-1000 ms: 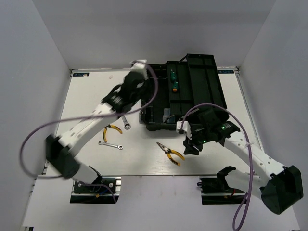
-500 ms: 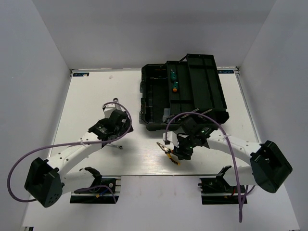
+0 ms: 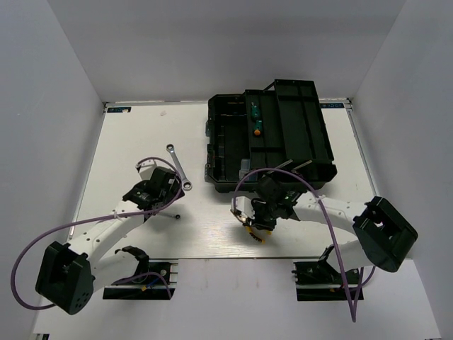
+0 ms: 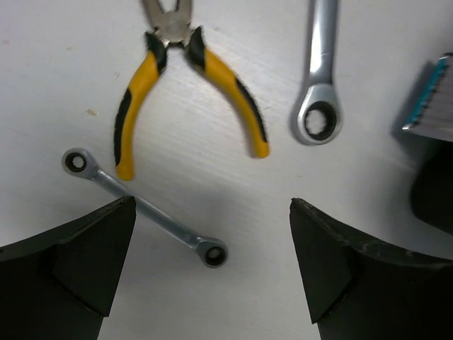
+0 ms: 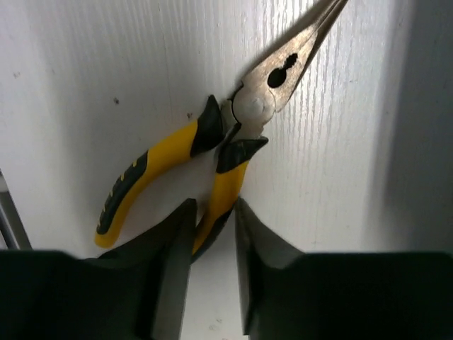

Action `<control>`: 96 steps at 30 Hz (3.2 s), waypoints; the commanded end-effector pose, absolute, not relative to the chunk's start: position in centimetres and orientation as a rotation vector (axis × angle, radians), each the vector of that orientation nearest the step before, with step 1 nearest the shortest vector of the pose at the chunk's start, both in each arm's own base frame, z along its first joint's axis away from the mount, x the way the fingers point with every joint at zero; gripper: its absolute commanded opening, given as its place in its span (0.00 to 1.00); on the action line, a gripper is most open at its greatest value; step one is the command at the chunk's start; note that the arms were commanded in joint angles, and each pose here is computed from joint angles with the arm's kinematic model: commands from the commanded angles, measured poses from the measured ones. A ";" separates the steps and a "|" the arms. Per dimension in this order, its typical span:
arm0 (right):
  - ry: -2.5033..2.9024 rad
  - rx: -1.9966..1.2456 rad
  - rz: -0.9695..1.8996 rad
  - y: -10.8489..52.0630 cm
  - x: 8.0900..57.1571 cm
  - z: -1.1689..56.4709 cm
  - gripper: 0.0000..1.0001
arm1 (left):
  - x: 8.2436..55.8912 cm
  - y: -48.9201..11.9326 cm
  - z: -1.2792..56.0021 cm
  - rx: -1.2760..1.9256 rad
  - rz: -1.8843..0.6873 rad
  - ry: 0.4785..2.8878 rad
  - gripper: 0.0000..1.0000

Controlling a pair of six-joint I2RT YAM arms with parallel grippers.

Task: Sort the tools into containers

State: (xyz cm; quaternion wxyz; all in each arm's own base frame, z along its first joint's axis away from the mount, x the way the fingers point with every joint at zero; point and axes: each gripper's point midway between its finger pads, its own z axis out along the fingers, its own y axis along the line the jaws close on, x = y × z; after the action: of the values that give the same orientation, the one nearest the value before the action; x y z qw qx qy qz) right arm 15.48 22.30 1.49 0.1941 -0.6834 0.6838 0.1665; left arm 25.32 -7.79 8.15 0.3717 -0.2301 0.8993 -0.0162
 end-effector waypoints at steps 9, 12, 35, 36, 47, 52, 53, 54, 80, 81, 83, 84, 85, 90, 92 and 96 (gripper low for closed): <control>1.910 -2.018 0.521 22.7 13.7 2.6 0.00 | 25.6 -5.4 4.8 -0.745 0.017 2.328 1.00; 1.864 -2.025 0.595 23.9 13.5 5.2 0.00 | 27.1 -5.1 5.7 -0.754 0.046 2.305 0.99; 1.958 -0.928 0.016 31.6 39.2 23.8 0.00 | 31.0 -2.6 6.6 -0.684 0.145 2.330 0.91; 1.969 -0.895 -0.019 31.2 40.0 23.7 0.00 | 31.0 -2.3 6.6 -0.695 0.149 2.328 0.90; 2.106 -0.831 0.015 31.7 44.5 20.3 0.80 | 30.6 -3.0 5.2 -0.640 0.139 2.412 0.66; 2.068 -0.788 0.102 31.1 43.0 23.4 0.80 | 30.2 -3.2 5.3 -0.663 0.128 2.420 0.61; 2.078 -0.791 0.127 31.0 42.7 23.2 0.80 | 29.8 -3.1 5.4 -0.663 0.123 2.413 0.59; 2.075 -0.764 0.144 30.9 42.7 23.6 0.80 | 29.9 -3.1 5.7 -0.663 0.117 2.405 0.58; 2.029 -0.678 0.490 25.1 33.4 27.5 0.80 | 27.4 -1.6 1.0 -0.742 0.221 2.547 0.05; 2.031 -0.683 0.498 24.9 32.9 27.4 0.80 | 28.1 -1.7 1.9 -0.742 0.204 2.525 0.02; 2.016 -0.699 0.510 24.8 32.4 27.6 0.80 | 28.9 -1.8 3.5 -0.731 0.180 2.491 0.00; 2.028 -0.704 0.511 24.6 32.1 27.1 0.80 | 30.0 -2.0 5.7 -0.701 0.148 2.442 0.00; 2.016 -0.706 0.515 24.6 32.0 27.4 0.80 | 30.7 -2.7 7.0 -0.661 0.107 2.420 0.00; 1.981 -0.761 0.470 23.7 31.7 27.1 0.62 | 34.8 -6.6 16.7 -0.435 -0.189 2.240 0.00; 1.989 -0.766 0.459 23.4 31.6 26.6 0.43 | 35.6 -7.8 18.8 -0.346 -0.245 2.205 0.00; 1.977 -0.742 0.419 22.7 32.1 26.9 0.11 | 38.2 -14.1 22.7 -0.027 -0.569 2.138 0.00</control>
State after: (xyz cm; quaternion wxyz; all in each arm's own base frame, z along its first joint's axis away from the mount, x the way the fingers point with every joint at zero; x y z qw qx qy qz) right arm 31.52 23.08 24.71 0.4346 -0.3071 0.8280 0.1767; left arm 36.82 -8.67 19.25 0.4314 -0.1330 0.8845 -0.1179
